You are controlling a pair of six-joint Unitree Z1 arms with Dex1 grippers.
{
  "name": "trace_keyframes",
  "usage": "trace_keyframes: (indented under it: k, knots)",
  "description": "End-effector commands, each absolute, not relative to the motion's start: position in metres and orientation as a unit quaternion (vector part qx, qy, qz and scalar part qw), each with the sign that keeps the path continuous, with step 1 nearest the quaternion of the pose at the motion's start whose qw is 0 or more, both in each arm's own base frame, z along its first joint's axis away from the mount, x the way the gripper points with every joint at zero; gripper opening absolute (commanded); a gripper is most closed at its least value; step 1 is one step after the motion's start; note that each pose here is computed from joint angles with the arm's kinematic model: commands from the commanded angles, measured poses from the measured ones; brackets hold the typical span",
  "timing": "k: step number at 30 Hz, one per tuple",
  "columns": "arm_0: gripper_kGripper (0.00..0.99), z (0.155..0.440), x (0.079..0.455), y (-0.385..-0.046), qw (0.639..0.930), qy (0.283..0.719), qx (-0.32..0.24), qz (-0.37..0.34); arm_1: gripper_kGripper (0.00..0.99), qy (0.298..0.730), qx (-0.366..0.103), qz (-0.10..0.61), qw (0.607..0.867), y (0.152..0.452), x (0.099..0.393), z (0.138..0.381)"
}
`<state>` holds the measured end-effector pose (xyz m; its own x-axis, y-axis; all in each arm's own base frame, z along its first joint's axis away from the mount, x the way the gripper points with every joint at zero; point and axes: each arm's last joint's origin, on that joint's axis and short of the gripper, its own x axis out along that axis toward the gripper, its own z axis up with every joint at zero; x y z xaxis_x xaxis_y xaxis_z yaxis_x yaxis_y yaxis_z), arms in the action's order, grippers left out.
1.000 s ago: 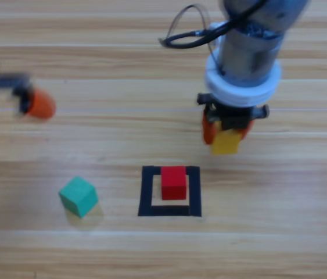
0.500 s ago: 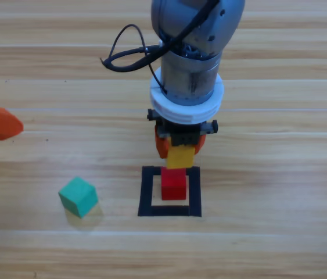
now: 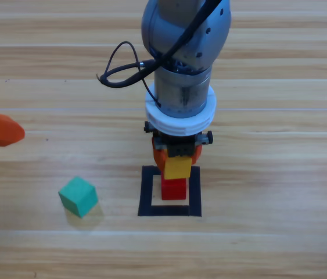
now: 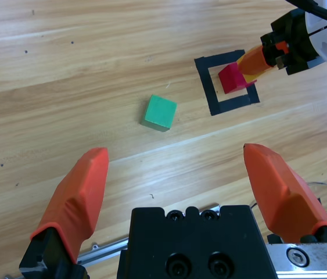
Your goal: Stack the blocks in the rectangular block: red at the bottom, yellow in the middle, green on top
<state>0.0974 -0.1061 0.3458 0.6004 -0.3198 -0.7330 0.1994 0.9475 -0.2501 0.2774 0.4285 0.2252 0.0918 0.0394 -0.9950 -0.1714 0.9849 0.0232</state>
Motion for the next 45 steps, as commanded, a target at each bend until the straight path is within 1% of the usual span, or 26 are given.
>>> trace_keyframes:
  k: [1,11,13,14,15,17,18,19,22,26,29,31,33,34,36,38,41,42,45]
  knots:
    - [0.99,0.335,0.101,-0.109,0.885,0.442,-0.058,-0.135,0.026,0.694,-0.08,0.058,0.713,0.443,0.271,0.181]
    - [0.99,0.334,0.102,-0.11,0.885,0.442,-0.059,-0.134,0.028,0.696,-0.084,0.057,0.711,0.445,0.272,0.174]
    - [0.99,0.334,0.102,-0.11,0.885,0.441,-0.059,-0.135,0.048,0.696,-0.085,0.056,0.71,0.445,0.272,0.173]
    - [0.99,0.334,0.102,-0.11,0.886,0.441,-0.06,-0.134,0.112,0.697,-0.085,0.056,0.71,0.445,0.272,0.172]
    - [0.99,0.334,0.102,-0.11,0.885,0.441,-0.058,-0.134,0.216,0.698,-0.085,0.056,0.709,0.446,0.272,0.17]
    - [0.99,0.333,0.102,-0.11,0.885,0.442,-0.058,-0.133,0.537,0.7,-0.088,0.053,0.707,0.446,0.272,0.167]
    - [0.99,0.333,0.102,-0.111,0.885,0.442,-0.058,-0.134,0.802,0.699,-0.09,0.052,0.708,0.446,0.272,0.167]
    - [0.99,0.333,0.102,-0.111,0.885,0.442,-0.058,-0.134,0.985,0.695,-0.092,0.056,0.71,0.446,0.273,0.171]
    - [0.99,0.331,0.102,-0.111,0.885,0.441,-0.059,-0.135,0.99,0.684,-0.092,0.076,0.72,0.448,0.272,0.187]
    - [0.99,0.329,0.103,-0.111,0.884,0.443,-0.059,-0.135,0.99,0.651,-0.095,0.113,0.744,0.452,0.26,0.223]
    - [0.99,0.332,0.103,-0.113,0.885,0.439,-0.066,-0.138,0.99,0.612,-0.107,0.148,0.769,0.449,0.242,0.265]
    - [0.99,0.338,0.105,-0.113,0.887,0.434,-0.086,-0.132,0.99,0.597,-0.108,0.167,0.777,0.44,0.237,0.291]
    - [0.99,0.342,0.109,-0.116,0.887,0.432,-0.111,-0.118,0.989,0.584,-0.113,0.187,0.782,0.431,0.232,0.311]
    - [0.99,0.343,0.113,-0.12,0.884,0.436,-0.132,-0.103,0.989,0.574,-0.116,0.201,0.785,0.423,0.228,0.323]
    - [0.989,0.345,0.122,-0.13,0.878,0.443,-0.158,-0.085,0.988,0.555,-0.119,0.222,0.793,0.407,0.221,0.34]
    - [0.988,0.347,0.135,-0.147,0.87,0.456,-0.178,-0.062,0.988,0.526,-0.104,0.253,0.805,0.379,0.215,0.353]
    - [0.974,0.347,0.158,-0.175,0.854,0.486,-0.185,-0.02,0.986,0.476,-0.055,0.312,0.82,0.319,0.203,0.357]
    - [0.959,0.345,0.165,-0.182,0.85,0.493,-0.185,-0.009,0.986,0.472,-0.053,0.317,0.821,0.306,0.2,0.356]
    - [0.959,0.338,0.183,-0.204,0.834,0.515,-0.197,0.037,0.985,0.479,-0.054,0.316,0.817,0.272,0.2,0.347]
